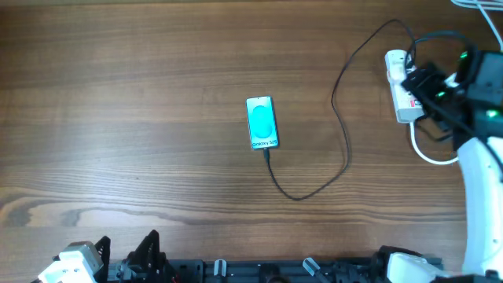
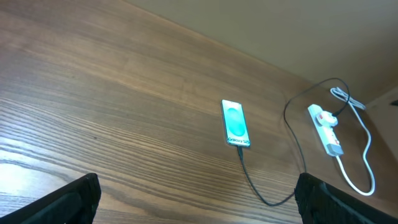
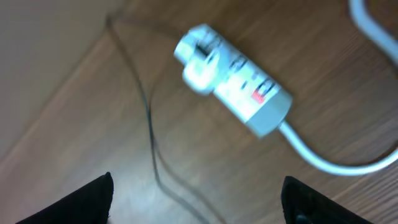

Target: Plug charger to phone and switch on socket

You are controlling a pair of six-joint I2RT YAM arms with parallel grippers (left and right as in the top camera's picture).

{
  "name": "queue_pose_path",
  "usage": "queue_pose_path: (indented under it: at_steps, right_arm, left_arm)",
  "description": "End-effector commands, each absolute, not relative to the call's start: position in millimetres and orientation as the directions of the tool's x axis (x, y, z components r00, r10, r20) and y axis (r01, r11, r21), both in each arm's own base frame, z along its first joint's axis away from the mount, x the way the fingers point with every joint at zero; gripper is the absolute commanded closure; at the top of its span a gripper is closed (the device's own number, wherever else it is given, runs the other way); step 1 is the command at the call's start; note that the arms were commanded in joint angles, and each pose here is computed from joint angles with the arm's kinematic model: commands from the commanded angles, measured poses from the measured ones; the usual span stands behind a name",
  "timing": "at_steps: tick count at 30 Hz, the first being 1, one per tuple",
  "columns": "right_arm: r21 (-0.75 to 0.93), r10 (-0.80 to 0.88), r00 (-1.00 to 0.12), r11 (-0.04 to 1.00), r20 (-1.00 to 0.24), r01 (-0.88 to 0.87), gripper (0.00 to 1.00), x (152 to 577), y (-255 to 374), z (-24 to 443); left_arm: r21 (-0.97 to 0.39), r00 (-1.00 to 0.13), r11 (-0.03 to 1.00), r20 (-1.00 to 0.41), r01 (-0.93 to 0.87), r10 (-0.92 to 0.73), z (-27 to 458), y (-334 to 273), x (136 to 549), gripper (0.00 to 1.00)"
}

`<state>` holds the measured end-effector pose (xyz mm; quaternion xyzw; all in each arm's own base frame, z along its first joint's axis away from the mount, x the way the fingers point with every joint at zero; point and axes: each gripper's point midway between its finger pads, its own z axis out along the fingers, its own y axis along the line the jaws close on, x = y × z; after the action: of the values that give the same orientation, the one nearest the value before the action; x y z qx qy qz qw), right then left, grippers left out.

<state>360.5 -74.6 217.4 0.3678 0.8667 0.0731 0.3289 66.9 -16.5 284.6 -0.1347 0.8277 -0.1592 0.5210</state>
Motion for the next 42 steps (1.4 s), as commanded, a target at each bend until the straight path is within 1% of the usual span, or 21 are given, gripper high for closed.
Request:
queue_pose_path:
  at_steps: [1, 2, 3, 4, 6, 8, 9, 10, 11, 13, 19, 21, 23, 25, 32, 39, 42]
  right_arm:
    - [0.288, 0.707, -0.504, 0.681, -0.495, 0.673, 0.21, 372.4, -111.8, 195.4]
    - [0.277, 0.720, -0.508, 0.668, -0.472, 0.690, 0.26, 376.9, -118.2, 184.4]
    - [0.262, 0.732, -0.517, 0.657, -0.444, 0.707, 0.36, 381.6, -124.0, 169.8]
    - [0.249, 0.741, -0.521, 0.648, -0.423, 0.720, 0.42, 385.0, -127.8, 158.5]
    - [0.234, 0.748, -0.525, 0.641, -0.406, 0.731, 0.59, 398.3, -135.3, 136.4]
    - [0.251, 0.768, -0.497, 0.615, -0.404, 0.747, 0.80, 407.8, -138.8, 126.9]
    - [0.261, 0.770, -0.488, 0.612, -0.410, 0.746, 0.86, 412.3, -140.0, 125.8]
    - [0.274, 0.777, -0.468, 0.601, -0.421, 0.751, 0.95, 418.2, -142.7, 124.3]
    - [0.282, 0.775, -0.462, 0.602, -0.432, 0.747, 0.95, 425.1, -145.1, 121.0]
    - [0.280, 0.775, -0.452, 0.598, -0.442, 0.751, 0.95, 431.3, -149.1, 114.5]
    - [0.256, 0.803, -0.433, 0.556, -0.409, 0.791, 0.95, 446.1, -158.0, 61.1]
    - [0.277, 0.822, -0.425, 0.538, -0.378, 0.796, 0.95, 452.6, -155.1, 42.0]
    - [0.304, 0.828, -0.434, 0.541, -0.356, 0.784, 0.95, 458.5, -150.1, 32.5]
    - [0.332, 0.840, -0.413, 0.524, -0.351, 0.784, 0.96, 464.3, -148.9, 30.1]
    - [0.398, 0.834, -0.404, 0.540, -0.376, 0.742, 0.95, 483.0, -141.7, 39.5]
    - [0.313, 0.781, -0.434, 0.592, -0.449, 0.743, 0.95, 490.1, -119.2, 32.9]
    - [0.295, 0.780, -0.449, 0.595, -0.436, 0.748, 0.95, 489.0, -116.6, 18.8]
  left_arm:
    - [-0.398, -0.412, 0.915, -0.825, -0.064, -0.388, 284.4, -14.2, 66.6, 0.00]
    - [-0.398, -0.412, 0.915, -0.825, -0.064, -0.388, 284.4, -14.2, 66.6, 0.00]
    - [-0.398, -0.412, 0.915, -0.825, -0.064, -0.388, 284.4, -14.2, 66.7, 0.00]
    - [-0.398, -0.412, 0.915, -0.825, -0.064, -0.388, 284.4, -14.2, 66.7, 0.00]
    - [-0.396, -0.399, 0.916, -0.831, -0.066, -0.388, 287.2, -12.9, 68.0, 0.00]
    - [-0.399, -0.310, 0.917, -0.869, -0.022, -0.385, 311.3, -13.2, 76.8, 0.00]
    - [-0.394, -0.249, 0.919, -0.888, -0.023, -0.387, 324.9, -8.7, 81.1, 0.00]
    - [-0.381, -0.164, 0.920, -0.906, -0.090, -0.391, 337.5, 7.9, 84.3, 0.00]
    - [-0.362, -0.139, 0.915, -0.911, -0.181, -0.388, 334.6, 24.3, 82.6, 0.00]
    - [-0.337, -0.155, 0.907, -0.911, -0.252, -0.382, 324.7, 35.2, 78.7, 0.00]
    - [-0.299, -0.256, 0.908, -0.891, -0.294, -0.376, 298.2, 36.6, 70.3, 0.00]
    - [-0.300, -0.254, 0.908, -0.891, -0.293, -0.376, 298.8, 36.6, 70.5, 0.00]
    - [-0.300, -0.254, 0.908, -0.891, -0.293, -0.376, 298.7, 36.6, 70.5, 0.00]
    - [-0.299, -0.254, 0.908, -0.891, -0.294, -0.376, 298.7, 36.6, 70.4, 0.00]
    - [-0.300, -0.253, 0.908, -0.891, -0.293, -0.376, 298.9, 36.6, 70.5, 0.00]
    - [-0.300, -0.252, 0.908, -0.892, -0.293, -0.376, 299.3, 36.6, 70.7, 0.00]
    - [-0.300, -0.252, 0.908, -0.892, -0.292, -0.376, 299.3, 36.5, 70.7, 0.00]
